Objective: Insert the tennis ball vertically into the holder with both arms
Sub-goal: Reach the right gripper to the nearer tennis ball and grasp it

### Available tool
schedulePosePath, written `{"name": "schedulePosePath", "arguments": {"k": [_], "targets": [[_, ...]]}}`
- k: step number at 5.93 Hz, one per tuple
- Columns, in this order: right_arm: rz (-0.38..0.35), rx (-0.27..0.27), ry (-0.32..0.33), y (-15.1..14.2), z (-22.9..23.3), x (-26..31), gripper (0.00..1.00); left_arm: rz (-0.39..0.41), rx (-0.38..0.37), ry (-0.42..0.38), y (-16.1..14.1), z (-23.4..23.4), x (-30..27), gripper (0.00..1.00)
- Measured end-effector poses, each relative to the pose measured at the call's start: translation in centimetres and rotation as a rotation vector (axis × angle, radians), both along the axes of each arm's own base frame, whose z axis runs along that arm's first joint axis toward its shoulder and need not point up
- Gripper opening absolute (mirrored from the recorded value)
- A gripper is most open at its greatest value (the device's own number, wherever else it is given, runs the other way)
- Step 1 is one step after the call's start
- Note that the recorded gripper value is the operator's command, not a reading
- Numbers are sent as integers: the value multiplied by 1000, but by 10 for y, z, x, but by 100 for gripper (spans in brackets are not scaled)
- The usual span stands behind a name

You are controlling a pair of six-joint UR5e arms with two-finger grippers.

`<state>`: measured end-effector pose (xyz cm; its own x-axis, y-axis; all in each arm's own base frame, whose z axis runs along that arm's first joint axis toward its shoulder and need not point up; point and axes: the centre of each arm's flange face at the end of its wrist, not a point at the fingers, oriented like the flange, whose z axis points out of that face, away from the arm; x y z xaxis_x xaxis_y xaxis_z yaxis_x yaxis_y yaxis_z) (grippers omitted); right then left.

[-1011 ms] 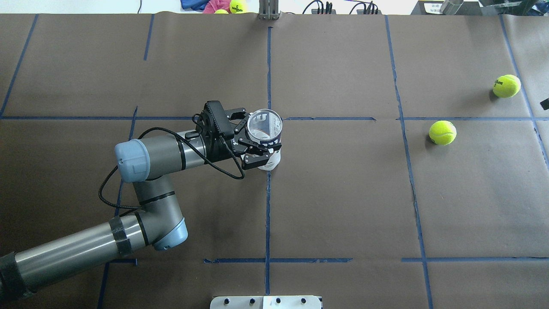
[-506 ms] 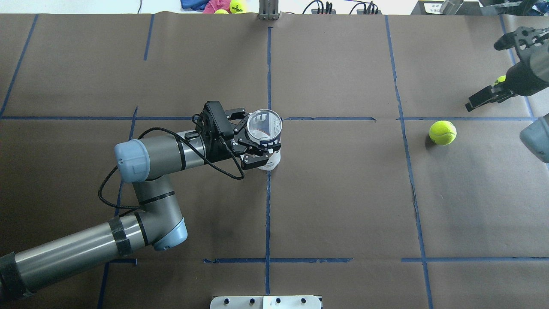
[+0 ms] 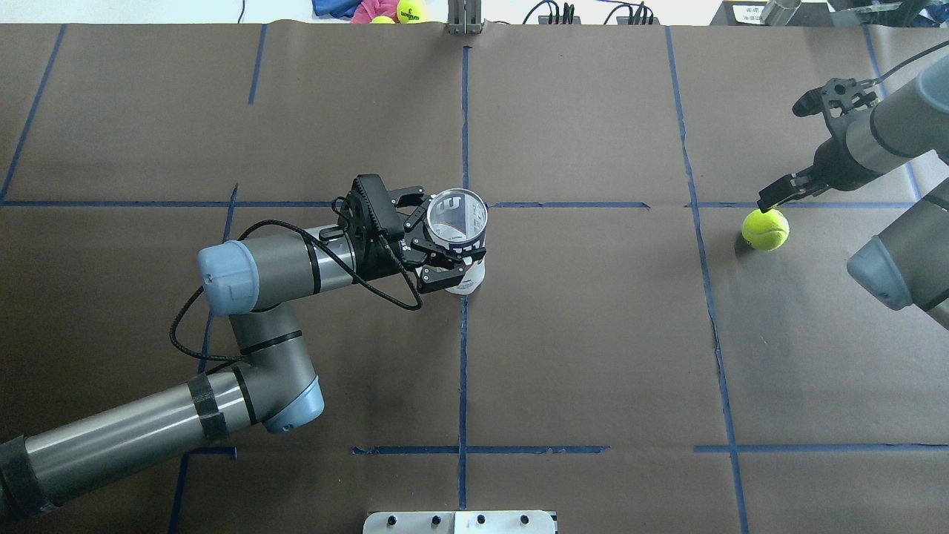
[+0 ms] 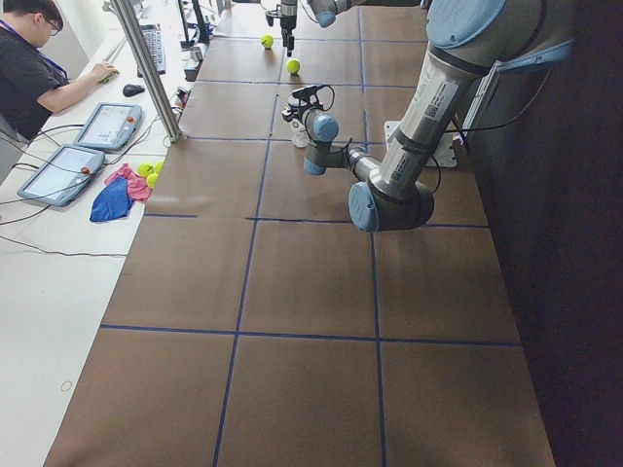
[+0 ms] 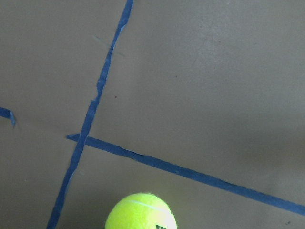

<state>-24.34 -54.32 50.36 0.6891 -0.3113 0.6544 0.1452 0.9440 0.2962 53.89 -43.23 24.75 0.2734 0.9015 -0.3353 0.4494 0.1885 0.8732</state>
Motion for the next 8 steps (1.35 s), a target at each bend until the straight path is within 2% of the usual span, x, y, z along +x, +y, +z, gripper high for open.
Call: {"name": "schedulePosePath", "arguments": {"k": [2,3,4,5,7,8], "targets": [[-32,-3,41,10,14,-29,99,0,0,0,0,0,0,89],[-45,-7,66,11,24,-43,71,0,0,0,0,0,0,89],[-54,-8,80,9,28,-53,28,-1,1,0,-1,0,0,89],[-56,-8,84,6,29,-58,14,-3,1,-1,-1,0,-1,89],[-48,5,69,1,14,-59,7,-3,1,-1,-1,0,-1,89],[-21,13,37,-8,-13,-59,4,-6,-1,-1,-1,0,-1,89]]}}
